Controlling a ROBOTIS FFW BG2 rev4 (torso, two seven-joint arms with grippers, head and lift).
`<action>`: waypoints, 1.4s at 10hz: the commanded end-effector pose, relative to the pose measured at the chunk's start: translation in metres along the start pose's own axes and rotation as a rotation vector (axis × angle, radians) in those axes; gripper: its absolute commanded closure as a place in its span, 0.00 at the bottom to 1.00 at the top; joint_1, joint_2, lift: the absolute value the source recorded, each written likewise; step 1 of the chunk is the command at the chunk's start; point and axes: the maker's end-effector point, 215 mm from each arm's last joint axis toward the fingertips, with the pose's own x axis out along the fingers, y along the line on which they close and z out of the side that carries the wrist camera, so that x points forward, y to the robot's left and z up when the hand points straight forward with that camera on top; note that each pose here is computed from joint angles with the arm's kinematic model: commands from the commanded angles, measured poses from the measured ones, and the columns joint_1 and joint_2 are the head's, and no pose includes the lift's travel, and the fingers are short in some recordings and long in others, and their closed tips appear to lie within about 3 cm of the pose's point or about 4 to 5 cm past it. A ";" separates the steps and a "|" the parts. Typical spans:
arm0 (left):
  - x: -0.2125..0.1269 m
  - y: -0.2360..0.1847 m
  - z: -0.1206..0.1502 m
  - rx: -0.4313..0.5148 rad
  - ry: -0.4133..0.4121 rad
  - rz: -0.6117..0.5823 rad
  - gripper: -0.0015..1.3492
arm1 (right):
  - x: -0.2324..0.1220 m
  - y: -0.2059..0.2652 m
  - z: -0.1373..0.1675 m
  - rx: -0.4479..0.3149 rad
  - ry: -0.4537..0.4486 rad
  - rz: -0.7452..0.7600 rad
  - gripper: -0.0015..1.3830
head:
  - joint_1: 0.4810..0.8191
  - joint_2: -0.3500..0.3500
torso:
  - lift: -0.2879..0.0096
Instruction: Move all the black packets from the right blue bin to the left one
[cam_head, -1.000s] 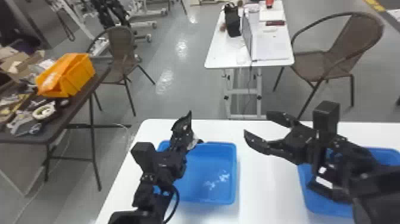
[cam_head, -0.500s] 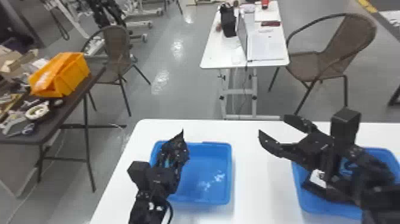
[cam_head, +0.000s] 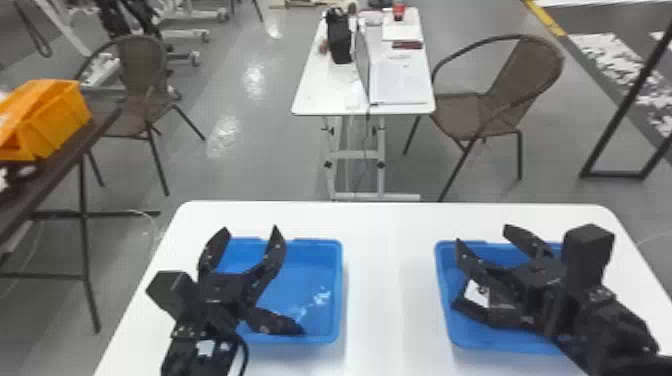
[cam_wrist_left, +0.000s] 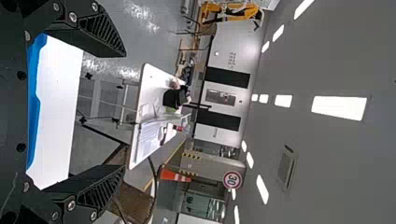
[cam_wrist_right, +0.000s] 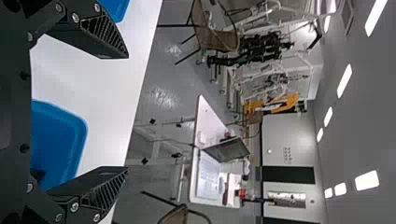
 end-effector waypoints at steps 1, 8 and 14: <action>-0.005 0.001 0.011 -0.011 -0.020 0.006 0.13 | -0.024 -0.033 -0.033 0.016 0.046 -0.085 0.14 | 0.63 0.59 | 0.97; -0.009 0.003 0.010 -0.013 -0.017 0.007 0.13 | -0.077 -0.135 -0.142 0.097 0.203 -0.264 0.14 | 0.63 0.36 | 0.97; -0.006 -0.004 0.004 -0.024 0.006 -0.011 0.14 | -0.037 -0.132 -0.176 0.116 0.298 -0.191 0.14 | 0.63 0.32 | 0.97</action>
